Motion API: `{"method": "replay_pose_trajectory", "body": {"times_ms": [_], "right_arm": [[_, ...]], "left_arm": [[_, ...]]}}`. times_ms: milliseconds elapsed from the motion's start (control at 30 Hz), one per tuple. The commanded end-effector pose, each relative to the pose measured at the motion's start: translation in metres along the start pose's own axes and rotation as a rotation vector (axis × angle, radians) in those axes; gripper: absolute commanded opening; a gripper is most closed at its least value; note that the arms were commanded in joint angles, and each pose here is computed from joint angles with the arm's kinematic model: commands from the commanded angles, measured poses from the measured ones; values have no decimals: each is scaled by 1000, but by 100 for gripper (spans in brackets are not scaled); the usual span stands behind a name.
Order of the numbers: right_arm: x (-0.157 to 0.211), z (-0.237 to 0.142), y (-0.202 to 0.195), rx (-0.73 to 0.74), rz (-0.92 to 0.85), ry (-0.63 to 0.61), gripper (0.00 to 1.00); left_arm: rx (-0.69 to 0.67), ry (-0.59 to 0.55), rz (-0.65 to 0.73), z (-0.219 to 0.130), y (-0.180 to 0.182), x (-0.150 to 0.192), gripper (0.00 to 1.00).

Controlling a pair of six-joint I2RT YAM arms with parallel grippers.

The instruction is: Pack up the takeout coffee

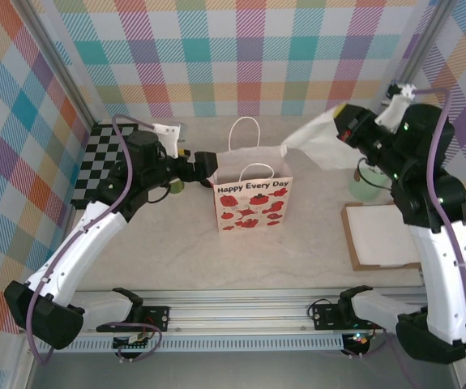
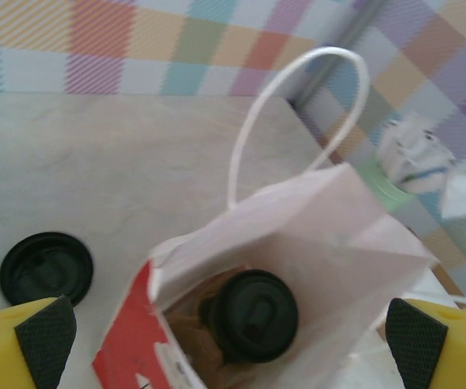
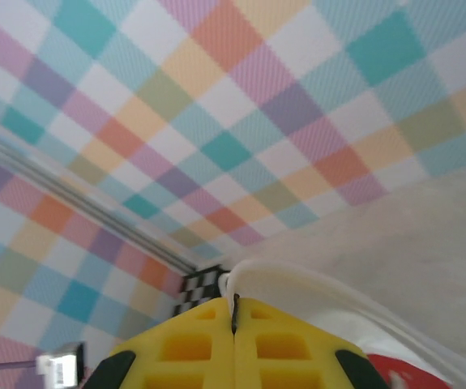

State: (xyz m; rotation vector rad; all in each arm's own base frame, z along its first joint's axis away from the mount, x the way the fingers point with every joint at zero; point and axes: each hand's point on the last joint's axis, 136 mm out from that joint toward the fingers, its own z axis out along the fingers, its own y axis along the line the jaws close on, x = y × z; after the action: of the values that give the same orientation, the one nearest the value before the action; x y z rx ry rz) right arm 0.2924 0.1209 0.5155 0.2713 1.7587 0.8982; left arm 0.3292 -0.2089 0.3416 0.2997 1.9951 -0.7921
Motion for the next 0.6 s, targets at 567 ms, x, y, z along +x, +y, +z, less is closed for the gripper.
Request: {"method": "replay_pose_trajectory", "body": {"times_ms": [567], "right_arm": [[55,86,107,-105,118,223,0]], "left_arm": [[200,-190,518,-24,-59,-70,93]]}}
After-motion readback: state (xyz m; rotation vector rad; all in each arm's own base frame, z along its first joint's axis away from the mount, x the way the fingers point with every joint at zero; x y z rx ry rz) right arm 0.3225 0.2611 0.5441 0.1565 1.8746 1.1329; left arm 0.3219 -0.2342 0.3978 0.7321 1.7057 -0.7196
